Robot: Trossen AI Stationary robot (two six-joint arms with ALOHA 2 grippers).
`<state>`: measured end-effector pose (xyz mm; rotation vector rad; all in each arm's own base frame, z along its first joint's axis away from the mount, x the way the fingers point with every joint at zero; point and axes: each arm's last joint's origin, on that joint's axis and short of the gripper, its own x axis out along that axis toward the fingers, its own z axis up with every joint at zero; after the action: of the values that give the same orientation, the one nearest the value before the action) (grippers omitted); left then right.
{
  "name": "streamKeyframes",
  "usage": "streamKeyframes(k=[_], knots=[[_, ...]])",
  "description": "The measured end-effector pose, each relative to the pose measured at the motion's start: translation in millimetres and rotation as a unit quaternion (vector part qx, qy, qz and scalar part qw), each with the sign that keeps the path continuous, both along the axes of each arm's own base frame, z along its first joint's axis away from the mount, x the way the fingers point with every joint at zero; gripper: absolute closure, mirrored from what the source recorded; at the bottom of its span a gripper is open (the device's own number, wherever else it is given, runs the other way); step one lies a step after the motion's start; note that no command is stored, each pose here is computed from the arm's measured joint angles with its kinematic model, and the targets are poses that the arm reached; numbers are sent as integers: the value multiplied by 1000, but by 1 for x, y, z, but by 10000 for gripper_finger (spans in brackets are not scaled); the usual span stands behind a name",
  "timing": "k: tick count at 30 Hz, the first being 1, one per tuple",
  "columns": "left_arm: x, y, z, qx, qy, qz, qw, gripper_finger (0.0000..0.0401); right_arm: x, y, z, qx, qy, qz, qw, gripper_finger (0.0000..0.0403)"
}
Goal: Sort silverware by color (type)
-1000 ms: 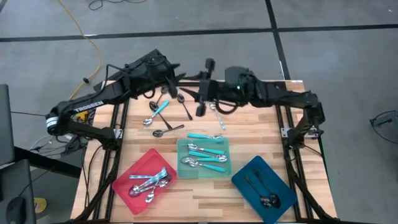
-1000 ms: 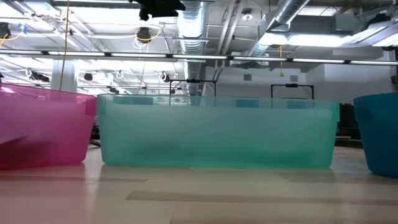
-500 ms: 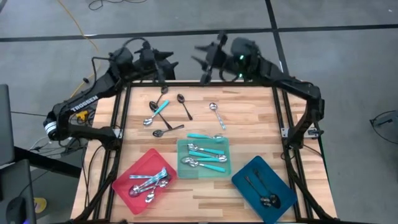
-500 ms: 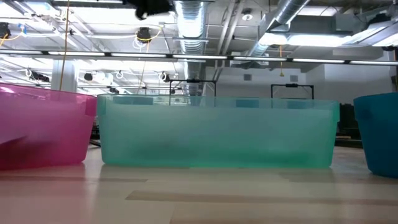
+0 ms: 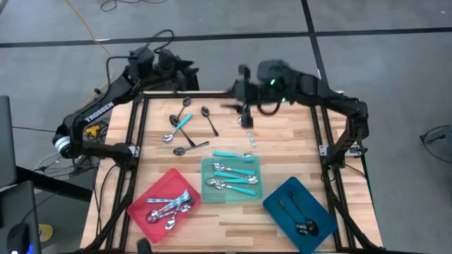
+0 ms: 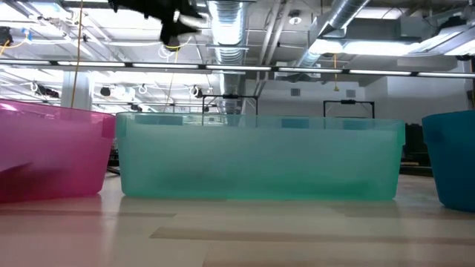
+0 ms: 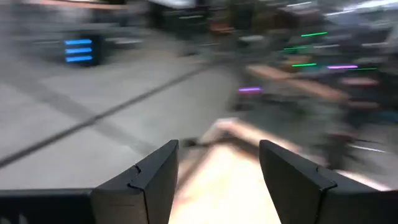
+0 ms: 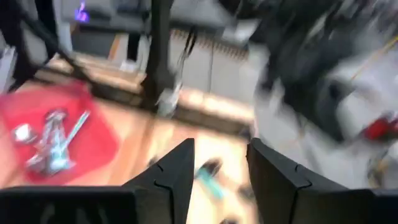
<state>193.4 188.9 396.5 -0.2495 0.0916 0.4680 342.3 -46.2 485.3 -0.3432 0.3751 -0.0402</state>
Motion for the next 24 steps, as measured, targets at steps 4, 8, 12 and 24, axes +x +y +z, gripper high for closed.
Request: streamKeyframes(k=[4, 8, 12, 24], knots=[[-2, -21, 26, -5, -18, -72, 997, 196, 3, 5, -20, 10, 80, -92, 992, 235], [1, -51, 28, 45, 73, -2, 996, 207, 5, 1, -25, -7, 91, -161, 983, 235], [5, -61, 17, 114, 205, 185, 954, 218, 5, 10, -14, 23, 41, -143, 989, 235], [19, -31, -29, -14, 200, 8, 980, 221, 1, 54, -46, 72, 196, -54, 976, 235]])
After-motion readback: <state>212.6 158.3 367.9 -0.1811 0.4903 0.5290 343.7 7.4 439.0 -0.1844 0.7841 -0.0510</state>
